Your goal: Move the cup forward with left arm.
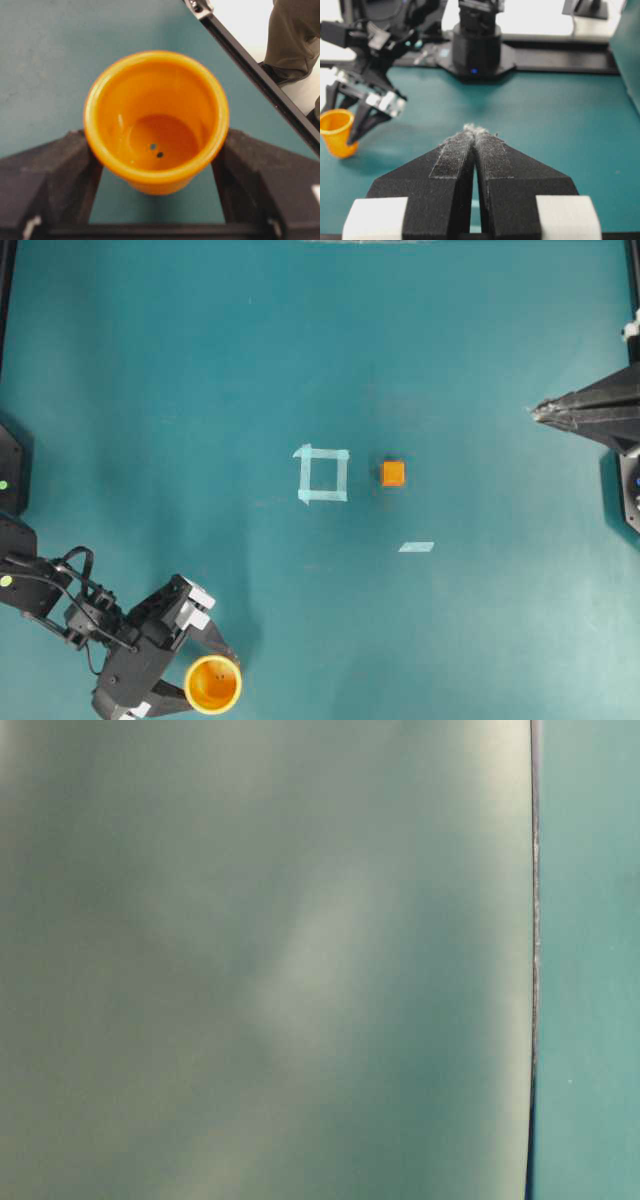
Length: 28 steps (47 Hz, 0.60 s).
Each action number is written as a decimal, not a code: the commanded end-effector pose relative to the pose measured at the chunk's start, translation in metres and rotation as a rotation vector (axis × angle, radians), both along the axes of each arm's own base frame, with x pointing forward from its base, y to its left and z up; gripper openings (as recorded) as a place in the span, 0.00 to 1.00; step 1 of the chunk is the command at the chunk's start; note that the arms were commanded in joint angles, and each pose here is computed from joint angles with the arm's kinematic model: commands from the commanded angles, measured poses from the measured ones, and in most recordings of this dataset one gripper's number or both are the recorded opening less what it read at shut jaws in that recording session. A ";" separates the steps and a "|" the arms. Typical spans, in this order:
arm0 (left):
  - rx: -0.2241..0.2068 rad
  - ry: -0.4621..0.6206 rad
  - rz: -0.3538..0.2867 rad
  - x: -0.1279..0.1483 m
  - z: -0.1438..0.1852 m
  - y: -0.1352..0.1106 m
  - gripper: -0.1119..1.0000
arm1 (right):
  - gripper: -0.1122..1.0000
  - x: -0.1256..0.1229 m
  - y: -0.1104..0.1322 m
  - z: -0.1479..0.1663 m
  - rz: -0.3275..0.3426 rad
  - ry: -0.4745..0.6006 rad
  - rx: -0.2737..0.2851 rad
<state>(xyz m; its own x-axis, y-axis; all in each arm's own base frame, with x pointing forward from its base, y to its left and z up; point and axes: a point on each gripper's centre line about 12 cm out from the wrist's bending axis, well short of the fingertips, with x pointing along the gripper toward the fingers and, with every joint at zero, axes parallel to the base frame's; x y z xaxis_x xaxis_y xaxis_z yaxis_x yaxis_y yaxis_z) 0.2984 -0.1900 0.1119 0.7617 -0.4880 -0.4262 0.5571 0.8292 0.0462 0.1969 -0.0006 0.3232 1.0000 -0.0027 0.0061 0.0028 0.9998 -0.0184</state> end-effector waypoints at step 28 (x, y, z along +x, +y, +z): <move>-0.013 -0.023 -0.005 0.003 0.007 -0.004 0.68 | 0.10 0.001 0.000 0.014 -0.001 -0.037 -0.002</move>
<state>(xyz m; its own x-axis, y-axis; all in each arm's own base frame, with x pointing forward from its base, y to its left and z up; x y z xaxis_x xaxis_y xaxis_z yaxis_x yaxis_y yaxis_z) 0.2984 -0.1900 0.1119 0.7617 -0.4880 -0.4262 0.5571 0.8292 0.0462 0.1969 -0.0006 0.3232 1.0000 -0.0027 0.0061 0.0028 0.9998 -0.0184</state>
